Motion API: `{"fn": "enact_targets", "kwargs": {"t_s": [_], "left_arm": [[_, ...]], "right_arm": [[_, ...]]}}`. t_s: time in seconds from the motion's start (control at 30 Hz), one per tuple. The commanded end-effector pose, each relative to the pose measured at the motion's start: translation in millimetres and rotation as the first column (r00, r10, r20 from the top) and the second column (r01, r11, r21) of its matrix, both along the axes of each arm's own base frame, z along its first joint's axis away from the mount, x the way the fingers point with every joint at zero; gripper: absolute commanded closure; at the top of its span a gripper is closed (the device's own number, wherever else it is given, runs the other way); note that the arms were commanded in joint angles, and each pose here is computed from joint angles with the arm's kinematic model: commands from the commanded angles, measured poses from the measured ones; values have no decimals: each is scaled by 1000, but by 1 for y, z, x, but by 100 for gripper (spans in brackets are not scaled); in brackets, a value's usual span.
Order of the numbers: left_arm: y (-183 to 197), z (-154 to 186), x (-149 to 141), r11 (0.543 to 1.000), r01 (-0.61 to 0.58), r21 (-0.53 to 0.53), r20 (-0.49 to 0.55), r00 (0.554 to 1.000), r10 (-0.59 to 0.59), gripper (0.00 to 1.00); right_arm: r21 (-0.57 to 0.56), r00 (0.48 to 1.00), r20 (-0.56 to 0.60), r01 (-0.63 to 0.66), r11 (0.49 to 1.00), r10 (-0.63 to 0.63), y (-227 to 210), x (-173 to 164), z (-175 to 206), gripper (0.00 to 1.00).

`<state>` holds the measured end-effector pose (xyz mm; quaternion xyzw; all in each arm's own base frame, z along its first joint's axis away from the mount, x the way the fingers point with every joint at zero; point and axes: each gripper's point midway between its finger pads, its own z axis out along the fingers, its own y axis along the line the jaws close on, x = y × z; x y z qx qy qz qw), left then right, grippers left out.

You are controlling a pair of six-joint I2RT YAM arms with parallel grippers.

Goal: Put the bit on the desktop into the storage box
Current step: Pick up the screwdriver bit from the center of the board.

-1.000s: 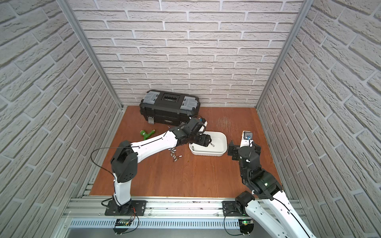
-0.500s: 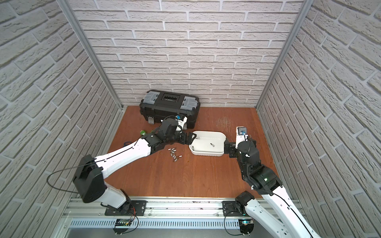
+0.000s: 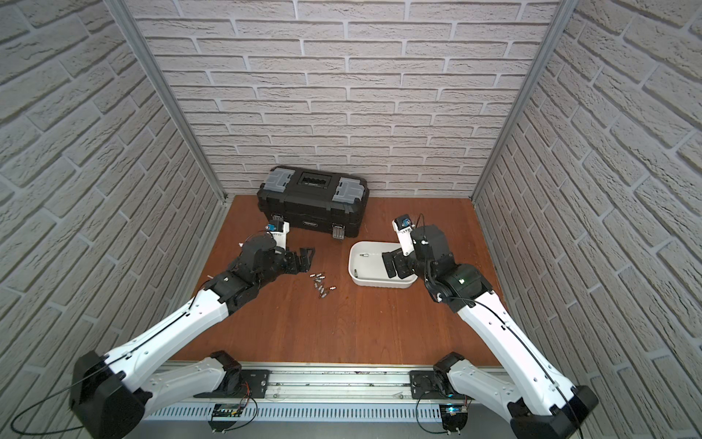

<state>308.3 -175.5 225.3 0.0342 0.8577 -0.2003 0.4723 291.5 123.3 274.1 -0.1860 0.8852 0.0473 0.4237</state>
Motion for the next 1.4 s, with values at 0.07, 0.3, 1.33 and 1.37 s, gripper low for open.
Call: {"fn": "enact_targets", "kwargs": {"t_s": [0.07,0.3,1.33,1.37], "left_arm": [[44,-4,-9,989,-151,5,8,989,151,2],[78,-9,-25,969,-246,-6,8,969,246,2],[115,-38,-52,935,-353,-4,-54,934,353,2],[116,-38,-52,935,-355,-4,-55,933,354,2]], "right_arm": [[28,982,-99,-156,987,158,41,0,-6,1],[-93,924,-264,-311,946,277,86,-1,-35,1],[-335,699,-628,-639,693,341,201,19,-189,40],[-338,695,-636,-643,688,337,201,19,-193,42]]}}
